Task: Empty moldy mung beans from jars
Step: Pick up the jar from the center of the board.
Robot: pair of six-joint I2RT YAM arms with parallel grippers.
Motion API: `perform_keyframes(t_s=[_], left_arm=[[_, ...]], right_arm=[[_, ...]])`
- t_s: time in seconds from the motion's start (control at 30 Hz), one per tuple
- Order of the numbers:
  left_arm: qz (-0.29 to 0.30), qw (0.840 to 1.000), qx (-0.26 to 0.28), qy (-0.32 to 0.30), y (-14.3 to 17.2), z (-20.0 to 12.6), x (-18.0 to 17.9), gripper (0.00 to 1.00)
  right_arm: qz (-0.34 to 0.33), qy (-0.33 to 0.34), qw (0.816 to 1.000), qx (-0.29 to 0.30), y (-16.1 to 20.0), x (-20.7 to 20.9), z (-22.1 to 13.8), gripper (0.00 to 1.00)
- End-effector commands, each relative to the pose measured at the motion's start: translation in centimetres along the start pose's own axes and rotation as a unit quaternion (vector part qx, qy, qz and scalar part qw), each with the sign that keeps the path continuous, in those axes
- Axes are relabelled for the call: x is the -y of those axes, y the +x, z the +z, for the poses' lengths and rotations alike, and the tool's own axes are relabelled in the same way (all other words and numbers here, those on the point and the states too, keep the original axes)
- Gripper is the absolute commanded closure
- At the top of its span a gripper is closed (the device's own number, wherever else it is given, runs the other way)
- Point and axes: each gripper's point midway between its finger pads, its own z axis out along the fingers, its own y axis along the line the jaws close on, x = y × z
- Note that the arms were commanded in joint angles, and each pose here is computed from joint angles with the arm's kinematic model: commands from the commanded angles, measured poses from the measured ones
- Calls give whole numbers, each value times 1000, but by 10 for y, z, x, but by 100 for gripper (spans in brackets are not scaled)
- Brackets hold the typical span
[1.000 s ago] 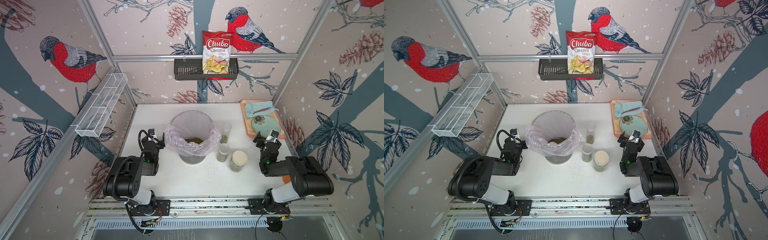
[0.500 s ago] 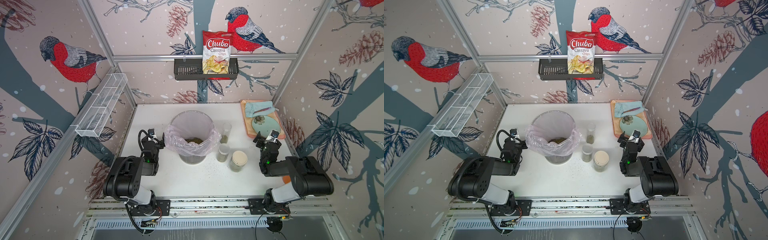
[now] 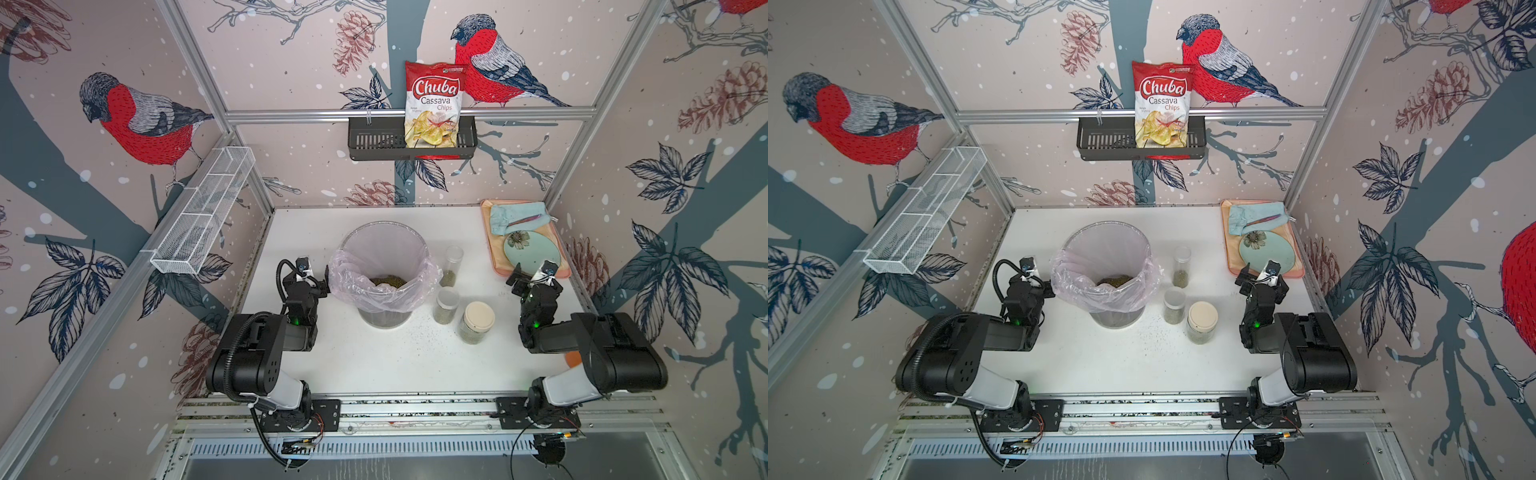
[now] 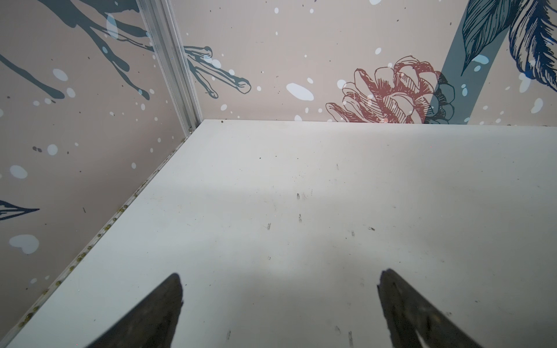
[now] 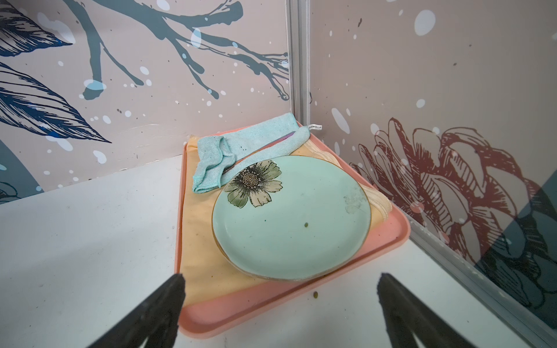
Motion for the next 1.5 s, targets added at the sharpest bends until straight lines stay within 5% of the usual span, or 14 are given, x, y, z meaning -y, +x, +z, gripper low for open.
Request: perform_keyframes(t_s=[0.0, 0.43, 0.63, 0.9, 1.03, 1.13, 1.23, 1.37, 1.47], left_arm=[[-7, 1000, 17, 0, -9, 0, 0, 1], [-11, 996, 28, -84, -43, -15, -16, 1], [-39, 993, 29, -106, -64, -14, -18, 1], [-98, 980, 59, -162, -94, -30, -39, 1], [-164, 951, 57, -256, -96, -37, -70, 1], [-204, 944, 29, -257, -95, -26, -80, 1], [-232, 935, 18, -268, -106, -21, -87, 1], [-264, 919, 19, -292, -145, -28, -96, 1], [-256, 932, 17, -255, -179, -22, -85, 1]], right_arm=[[7, 1, 1000, 14, -8, 0, 0, 1], [-4, 21, 998, 52, -28, -1, -17, 0], [6, 23, 999, 23, -44, -7, -16, 0], [84, 36, 992, -91, -98, -24, 2, 1], [116, 31, 986, -120, -137, -36, 1, 0], [127, 21, 981, -143, -173, -41, -4, 0], [149, 19, 979, -134, -201, -41, -13, 0], [192, -76, 970, -127, -215, -71, -23, 0], [218, -85, 967, -99, -226, -70, -29, 0]])
